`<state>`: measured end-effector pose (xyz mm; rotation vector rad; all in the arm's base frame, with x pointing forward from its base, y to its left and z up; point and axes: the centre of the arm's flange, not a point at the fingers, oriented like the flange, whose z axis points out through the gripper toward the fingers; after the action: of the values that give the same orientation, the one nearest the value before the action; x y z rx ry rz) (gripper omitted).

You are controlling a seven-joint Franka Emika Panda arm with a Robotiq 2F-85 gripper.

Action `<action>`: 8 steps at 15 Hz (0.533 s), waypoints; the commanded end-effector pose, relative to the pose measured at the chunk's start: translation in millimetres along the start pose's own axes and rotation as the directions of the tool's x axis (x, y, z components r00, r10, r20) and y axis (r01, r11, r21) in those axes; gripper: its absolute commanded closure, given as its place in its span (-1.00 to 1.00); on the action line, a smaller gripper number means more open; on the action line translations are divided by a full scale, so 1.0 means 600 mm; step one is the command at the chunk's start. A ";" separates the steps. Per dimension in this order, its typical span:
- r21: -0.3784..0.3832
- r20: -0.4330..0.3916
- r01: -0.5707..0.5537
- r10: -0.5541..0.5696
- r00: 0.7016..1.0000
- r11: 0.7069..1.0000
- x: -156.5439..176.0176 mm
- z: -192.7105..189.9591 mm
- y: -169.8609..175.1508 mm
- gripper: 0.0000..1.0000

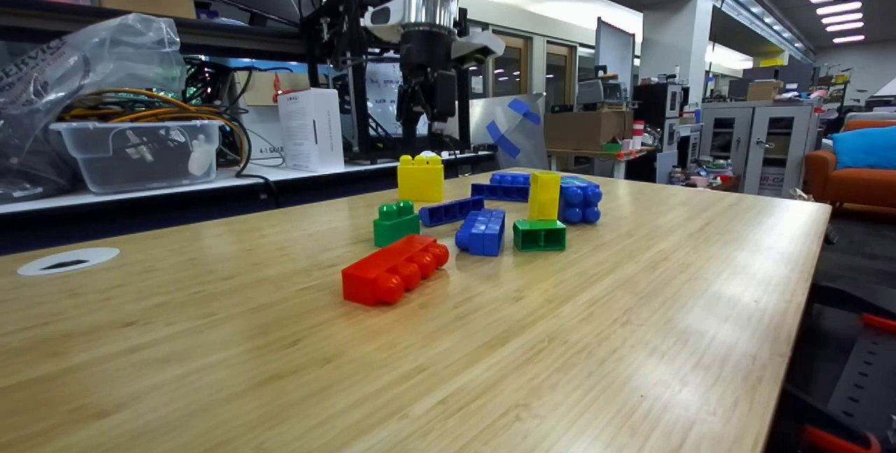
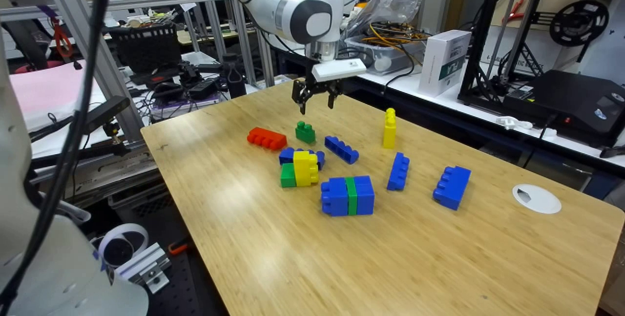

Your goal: Put the stack of blocks upright

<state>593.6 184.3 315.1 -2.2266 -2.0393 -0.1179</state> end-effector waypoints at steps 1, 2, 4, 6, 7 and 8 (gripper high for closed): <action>-0.030 -0.017 -0.128 0.128 0.992 0.991 -0.005 -0.074 -0.074 -1.00; -0.053 -0.015 -0.179 0.179 0.984 0.982 -0.003 -0.092 -0.087 -1.00; -0.080 -0.003 -0.287 0.288 0.958 0.955 -0.012 -0.123 -0.116 -1.00; -0.098 0.007 -0.383 0.385 0.923 0.919 -0.027 -0.140 -0.144 -1.00; -0.106 0.012 -0.431 0.434 0.901 0.896 -0.037 -0.143 -0.159 -1.00; -0.103 0.021 -0.465 0.470 0.883 0.879 -0.048 -0.150 -0.171 -1.00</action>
<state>519.2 164.8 399.0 -2.6283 -1.6092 -0.1626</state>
